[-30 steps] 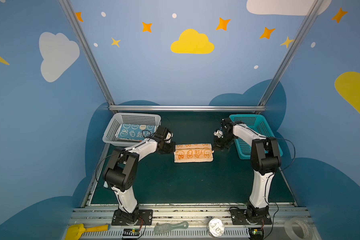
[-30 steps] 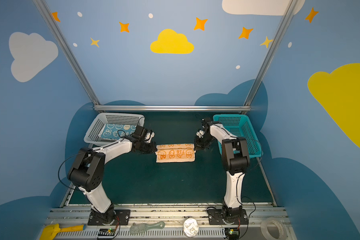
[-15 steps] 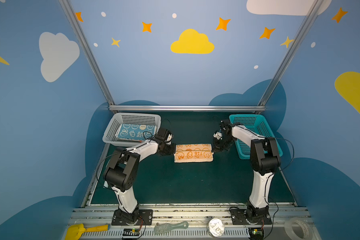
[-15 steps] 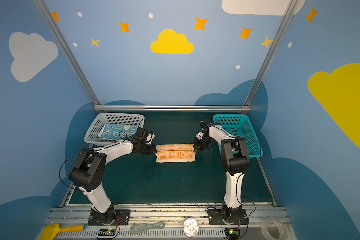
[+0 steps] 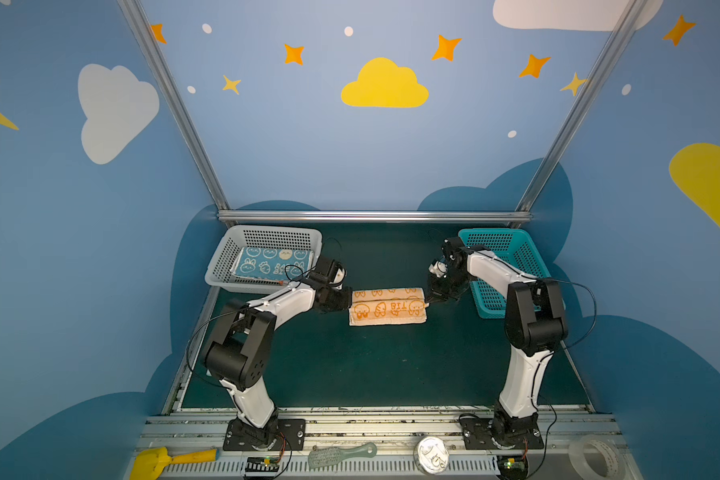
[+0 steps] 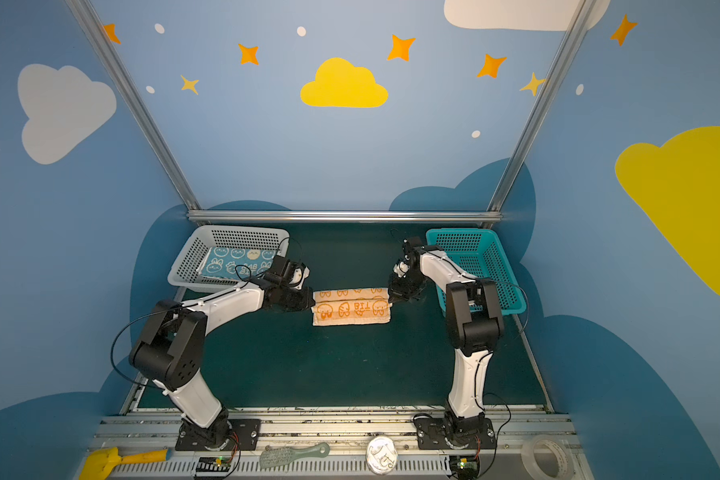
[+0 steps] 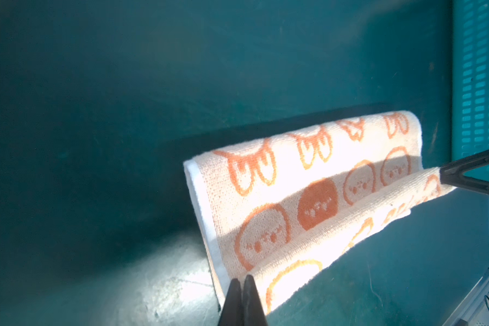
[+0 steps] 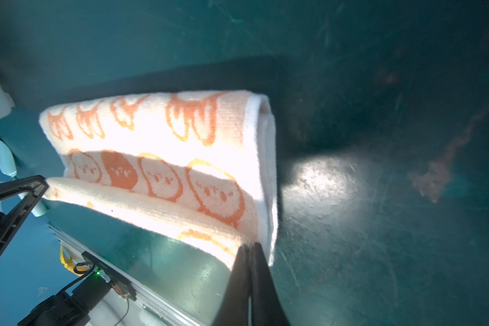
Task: Fold and stack the towels
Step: 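Fold the held far edge over toward the robot with both grippers, then release the folded edge and raise both grippers off the towel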
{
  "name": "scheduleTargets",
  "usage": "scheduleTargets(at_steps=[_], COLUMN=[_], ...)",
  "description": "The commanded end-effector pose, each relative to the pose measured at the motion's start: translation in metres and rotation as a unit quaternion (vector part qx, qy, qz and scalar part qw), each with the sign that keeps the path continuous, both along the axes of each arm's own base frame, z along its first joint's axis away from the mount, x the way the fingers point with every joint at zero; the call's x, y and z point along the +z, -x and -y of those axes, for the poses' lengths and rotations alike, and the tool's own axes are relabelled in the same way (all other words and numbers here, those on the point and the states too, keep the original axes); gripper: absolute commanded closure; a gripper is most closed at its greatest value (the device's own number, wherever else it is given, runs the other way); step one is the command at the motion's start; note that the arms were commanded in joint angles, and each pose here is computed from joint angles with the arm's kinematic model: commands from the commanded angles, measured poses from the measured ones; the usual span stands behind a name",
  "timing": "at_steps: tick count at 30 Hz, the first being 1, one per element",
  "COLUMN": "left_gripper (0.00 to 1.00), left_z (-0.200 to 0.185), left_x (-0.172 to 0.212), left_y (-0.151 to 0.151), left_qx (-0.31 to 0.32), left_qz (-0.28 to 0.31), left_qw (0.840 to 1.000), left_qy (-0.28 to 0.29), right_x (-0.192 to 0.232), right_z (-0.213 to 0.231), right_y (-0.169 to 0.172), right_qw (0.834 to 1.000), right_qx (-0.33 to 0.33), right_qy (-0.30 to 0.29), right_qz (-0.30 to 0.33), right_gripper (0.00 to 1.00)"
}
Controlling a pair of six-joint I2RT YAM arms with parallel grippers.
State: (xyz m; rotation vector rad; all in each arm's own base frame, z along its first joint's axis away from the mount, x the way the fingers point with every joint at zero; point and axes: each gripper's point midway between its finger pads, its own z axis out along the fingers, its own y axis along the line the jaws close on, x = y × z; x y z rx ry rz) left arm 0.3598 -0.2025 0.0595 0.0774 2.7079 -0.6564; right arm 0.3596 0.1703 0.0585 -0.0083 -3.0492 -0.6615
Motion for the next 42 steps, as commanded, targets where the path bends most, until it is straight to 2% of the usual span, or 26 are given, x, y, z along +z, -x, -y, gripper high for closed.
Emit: scheduleTargets(at_steps=[1, 18, 24, 26, 29, 33, 37, 41, 42], left_gripper=[0.97, 0.97, 0.93, 0.90, 0.82, 0.66, 0.59, 0.52, 0.49], left_z=[-0.007, 0.000, 0.002, 0.002, 0.005, 0.011, 0.016, 0.019, 0.020], left_x=[-0.011, -0.031, -0.030, -0.031, -0.030, -0.024, -0.017, -0.011, -0.008], left_y=[0.007, 0.011, 0.012, 0.013, 0.014, 0.014, 0.016, 0.018, 0.018], left_qx=[0.009, 0.002, 0.000, -0.001, -0.003, -0.008, -0.014, -0.017, -0.019], left_qz=[-0.015, -0.037, -0.038, -0.040, -0.039, -0.033, -0.027, -0.020, -0.018], left_qw=[1.000, 0.999, 0.999, 0.999, 0.999, 0.999, 0.999, 1.000, 1.000], left_qy=[-0.014, -0.020, -0.020, -0.021, -0.019, -0.016, -0.016, -0.016, -0.014], right_x=[-0.008, -0.031, -0.031, -0.031, -0.029, -0.024, -0.017, -0.007, -0.005], right_z=[0.008, 0.009, 0.008, 0.007, 0.007, 0.005, 0.003, 0.001, 0.000], right_y=[0.004, 0.011, 0.011, 0.011, 0.012, 0.011, 0.010, 0.010, 0.011], right_qw=[1.000, 0.999, 0.999, 0.999, 0.999, 0.999, 1.000, 1.000, 1.000], right_qx=[-0.007, -0.006, -0.006, -0.005, -0.005, -0.006, -0.006, -0.003, -0.003], right_qy=[0.021, 0.028, 0.027, 0.026, 0.025, 0.021, 0.017, 0.015, 0.016], right_qz=[-0.008, -0.031, -0.033, -0.033, -0.033, -0.026, -0.018, -0.008, -0.005], right_gripper=[1.00, 1.00, 1.00, 0.98, 0.91, 0.80, 0.68, 0.49, 0.47])
